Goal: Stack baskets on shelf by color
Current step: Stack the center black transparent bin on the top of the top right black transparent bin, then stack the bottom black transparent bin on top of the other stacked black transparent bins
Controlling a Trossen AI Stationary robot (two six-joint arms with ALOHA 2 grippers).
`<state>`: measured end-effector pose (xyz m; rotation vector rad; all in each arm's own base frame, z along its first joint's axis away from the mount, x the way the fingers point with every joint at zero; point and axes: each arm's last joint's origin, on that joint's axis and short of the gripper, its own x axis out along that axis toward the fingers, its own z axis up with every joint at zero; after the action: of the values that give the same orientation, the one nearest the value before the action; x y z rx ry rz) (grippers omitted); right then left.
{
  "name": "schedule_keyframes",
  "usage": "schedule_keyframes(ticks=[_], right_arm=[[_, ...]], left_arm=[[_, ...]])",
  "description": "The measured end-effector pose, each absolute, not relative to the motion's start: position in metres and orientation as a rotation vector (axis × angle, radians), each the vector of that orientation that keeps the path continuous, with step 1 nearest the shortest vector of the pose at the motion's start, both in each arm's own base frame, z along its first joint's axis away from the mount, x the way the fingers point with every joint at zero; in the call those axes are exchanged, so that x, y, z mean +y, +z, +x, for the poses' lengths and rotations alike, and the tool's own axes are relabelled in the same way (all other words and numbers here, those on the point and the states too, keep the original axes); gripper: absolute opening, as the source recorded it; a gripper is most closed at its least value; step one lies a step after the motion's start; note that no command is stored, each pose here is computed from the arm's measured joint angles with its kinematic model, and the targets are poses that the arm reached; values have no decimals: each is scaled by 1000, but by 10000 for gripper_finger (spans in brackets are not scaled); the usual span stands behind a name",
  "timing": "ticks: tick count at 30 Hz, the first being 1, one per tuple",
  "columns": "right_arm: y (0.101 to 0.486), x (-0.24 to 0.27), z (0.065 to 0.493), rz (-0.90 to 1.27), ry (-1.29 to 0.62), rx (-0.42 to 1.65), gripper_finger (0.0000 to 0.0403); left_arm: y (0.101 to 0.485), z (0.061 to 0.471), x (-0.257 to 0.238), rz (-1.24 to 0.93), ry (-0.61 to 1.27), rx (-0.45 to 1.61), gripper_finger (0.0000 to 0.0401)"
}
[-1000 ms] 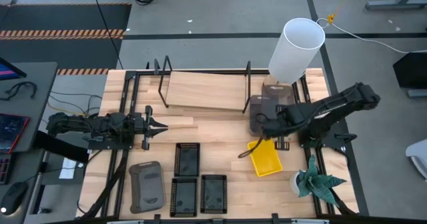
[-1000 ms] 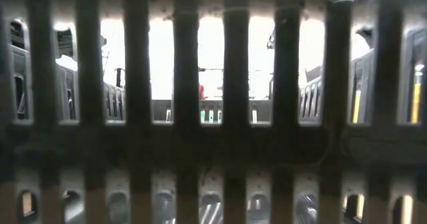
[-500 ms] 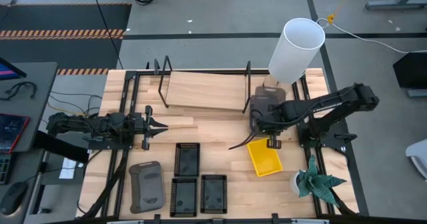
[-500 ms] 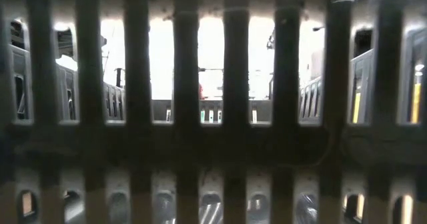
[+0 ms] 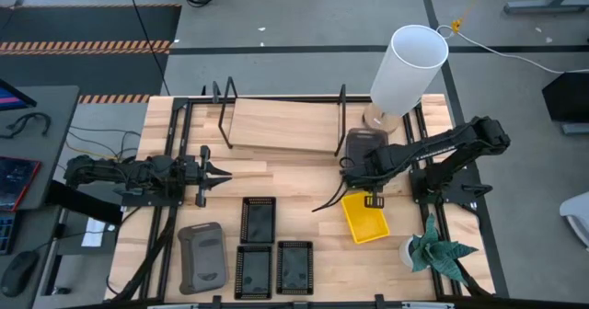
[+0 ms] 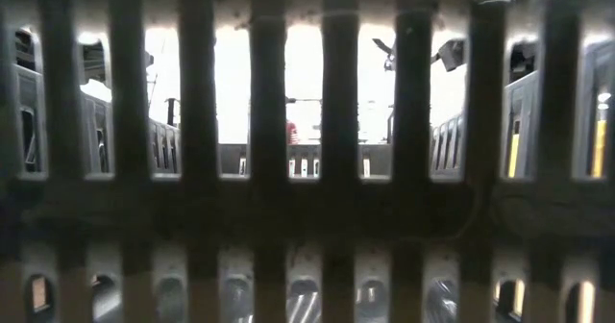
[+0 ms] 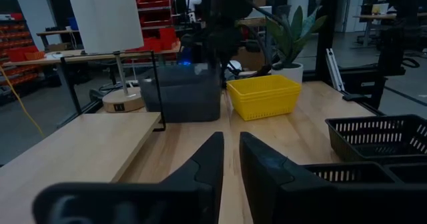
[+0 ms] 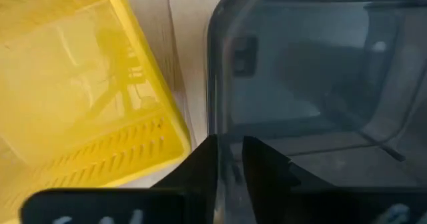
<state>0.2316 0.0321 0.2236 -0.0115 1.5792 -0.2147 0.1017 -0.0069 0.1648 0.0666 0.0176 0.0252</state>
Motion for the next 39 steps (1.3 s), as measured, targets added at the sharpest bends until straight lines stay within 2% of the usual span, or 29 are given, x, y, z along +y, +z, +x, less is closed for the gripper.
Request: schedule_keyframes(ticks=[7, 14, 19, 26, 30, 39], right_arm=[[247, 32, 230, 32, -254, 1563, 115], [287, 33, 239, 101, -264, 1422, 122], [312, 33, 254, 125, -366, 1190, 121], [330, 38, 280, -203, -276, 840, 121], [344, 25, 279, -149, -102, 714, 114], [336, 0, 242, -72, -111, 457, 76]], left_arm=[[165, 102, -7, 67, 25, 17, 53], [165, 102, -7, 67, 25, 17, 59], [165, 102, -7, 67, 25, 18, 54], [165, 102, -7, 67, 25, 18, 55], [165, 102, -7, 67, 26, 17, 59], [165, 102, -7, 66, 26, 14, 51]])
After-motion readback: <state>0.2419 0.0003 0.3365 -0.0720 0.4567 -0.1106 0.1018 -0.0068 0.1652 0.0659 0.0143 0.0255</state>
